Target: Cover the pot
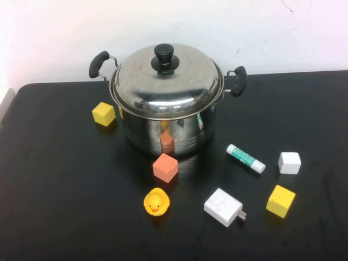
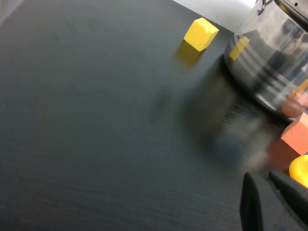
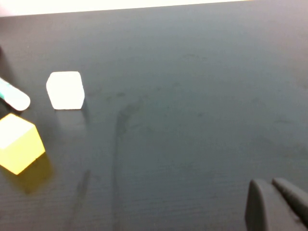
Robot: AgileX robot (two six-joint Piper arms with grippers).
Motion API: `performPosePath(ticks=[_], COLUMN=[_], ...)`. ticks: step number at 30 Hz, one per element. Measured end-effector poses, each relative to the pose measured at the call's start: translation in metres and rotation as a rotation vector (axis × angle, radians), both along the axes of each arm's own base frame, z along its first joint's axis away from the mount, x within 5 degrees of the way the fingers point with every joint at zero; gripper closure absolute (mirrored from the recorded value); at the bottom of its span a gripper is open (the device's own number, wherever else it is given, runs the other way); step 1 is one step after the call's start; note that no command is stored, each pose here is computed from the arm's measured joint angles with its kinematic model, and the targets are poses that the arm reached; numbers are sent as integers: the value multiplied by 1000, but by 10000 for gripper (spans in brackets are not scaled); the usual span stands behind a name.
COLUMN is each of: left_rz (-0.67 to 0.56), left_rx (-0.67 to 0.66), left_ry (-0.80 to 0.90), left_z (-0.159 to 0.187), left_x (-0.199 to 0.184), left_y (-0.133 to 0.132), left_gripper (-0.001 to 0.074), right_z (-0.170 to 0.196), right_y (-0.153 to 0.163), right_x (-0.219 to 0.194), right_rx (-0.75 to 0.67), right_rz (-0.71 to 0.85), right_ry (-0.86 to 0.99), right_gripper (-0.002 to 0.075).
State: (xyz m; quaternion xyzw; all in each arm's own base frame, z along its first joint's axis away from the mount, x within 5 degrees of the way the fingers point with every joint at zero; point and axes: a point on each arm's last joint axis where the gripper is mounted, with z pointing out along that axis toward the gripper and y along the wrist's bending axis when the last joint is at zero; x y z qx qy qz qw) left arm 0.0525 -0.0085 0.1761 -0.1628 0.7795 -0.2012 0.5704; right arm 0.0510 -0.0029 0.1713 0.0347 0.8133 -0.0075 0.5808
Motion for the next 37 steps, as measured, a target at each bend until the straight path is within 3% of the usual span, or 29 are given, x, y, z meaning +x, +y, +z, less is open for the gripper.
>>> performPosePath(ticks=[6,12,17,37], left_rz=[-3,-63,-82,-91], left_rx=[23,256,325,358], left_ry=[-3,-34,-43,-47], left_z=[0,0,0,0], left_x=[0,0,0,0], left_y=[0,1,1,1], left_gripper=[736,736,736,736], right_z=[0,0,0,0], right_y=[0,0,0,0], right_x=[0,0,0,0], right_rx=[0,0,0,0], right_rz=[0,0,0,0], right_ry=[0,0,0,0], right_gripper=[728,728,728,728])
